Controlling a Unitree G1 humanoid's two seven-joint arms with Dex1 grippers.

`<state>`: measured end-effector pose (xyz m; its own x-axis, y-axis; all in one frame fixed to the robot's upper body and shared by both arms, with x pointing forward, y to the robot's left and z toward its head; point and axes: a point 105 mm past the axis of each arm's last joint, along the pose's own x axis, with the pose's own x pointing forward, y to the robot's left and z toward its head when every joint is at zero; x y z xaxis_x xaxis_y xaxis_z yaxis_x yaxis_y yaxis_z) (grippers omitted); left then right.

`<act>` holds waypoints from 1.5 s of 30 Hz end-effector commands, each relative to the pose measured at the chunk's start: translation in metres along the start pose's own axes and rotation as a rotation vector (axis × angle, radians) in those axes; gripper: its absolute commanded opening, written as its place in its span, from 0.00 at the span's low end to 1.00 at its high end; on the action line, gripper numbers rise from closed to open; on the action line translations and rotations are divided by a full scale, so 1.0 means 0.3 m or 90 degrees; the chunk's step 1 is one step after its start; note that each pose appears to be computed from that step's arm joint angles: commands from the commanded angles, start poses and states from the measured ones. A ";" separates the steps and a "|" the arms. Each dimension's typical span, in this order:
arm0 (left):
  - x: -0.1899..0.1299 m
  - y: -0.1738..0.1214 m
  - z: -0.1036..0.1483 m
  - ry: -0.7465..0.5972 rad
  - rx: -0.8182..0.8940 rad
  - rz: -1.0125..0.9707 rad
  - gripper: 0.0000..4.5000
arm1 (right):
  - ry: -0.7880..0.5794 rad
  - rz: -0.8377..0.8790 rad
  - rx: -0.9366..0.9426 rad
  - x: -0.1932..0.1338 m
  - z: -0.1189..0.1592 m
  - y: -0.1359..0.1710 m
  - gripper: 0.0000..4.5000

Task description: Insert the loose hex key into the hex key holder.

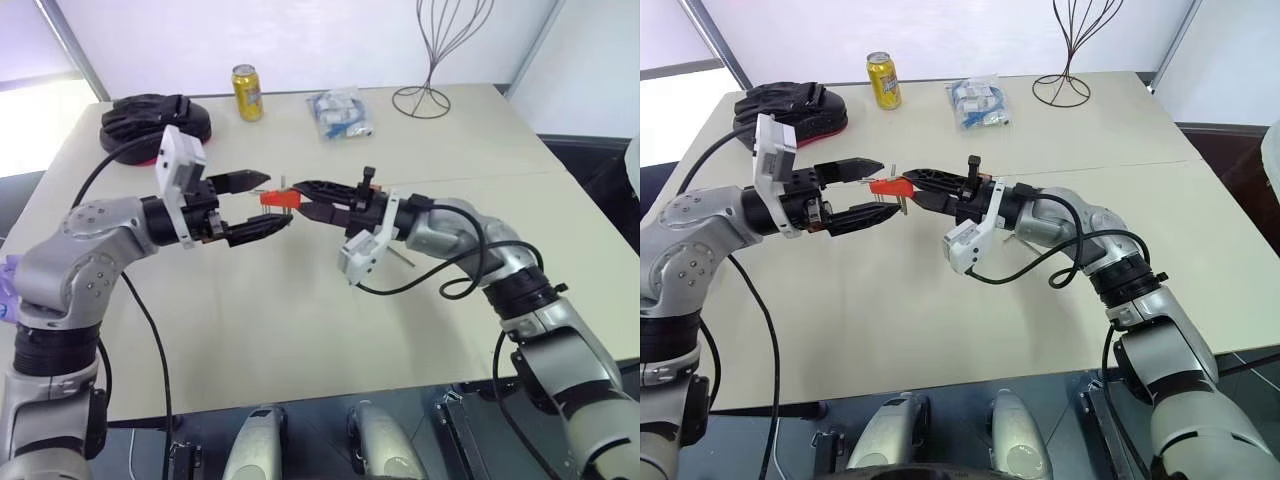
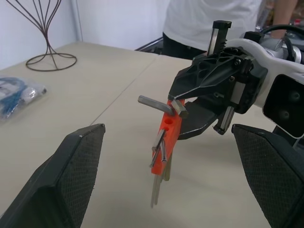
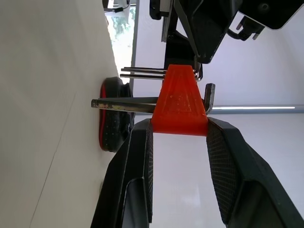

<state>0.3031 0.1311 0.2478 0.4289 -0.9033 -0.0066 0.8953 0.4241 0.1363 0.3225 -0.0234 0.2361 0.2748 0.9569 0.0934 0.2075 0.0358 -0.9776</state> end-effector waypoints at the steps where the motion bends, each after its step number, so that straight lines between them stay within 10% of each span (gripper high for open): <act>1: 0.011 -0.010 0.039 -0.022 0.028 -0.009 1.00 | -0.018 -0.035 -0.015 0.009 0.010 -0.064 0.23; 5: 0.018 -0.007 0.035 -0.024 0.025 -0.009 0.80 | -0.023 -0.036 -0.015 0.011 0.018 -0.071 0.23; 12: 0.041 -0.004 0.036 -0.039 0.014 -0.015 0.01 | -0.029 -0.026 -0.011 0.010 0.031 -0.066 0.23; 40: 0.062 -0.018 0.000 -0.021 0.014 -0.020 0.01 | 0.008 -0.014 0.048 0.011 0.016 -0.077 0.23; 45: 0.063 -0.016 0.001 -0.022 0.017 -0.019 0.00 | 0.009 -0.015 0.054 0.010 0.015 -0.078 0.80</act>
<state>0.3101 0.1134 0.2387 0.4032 -0.9151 0.0011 0.9085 0.4005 0.1192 0.3216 -0.0201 0.2385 0.3147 0.9478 0.0521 0.0886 0.0253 -0.9957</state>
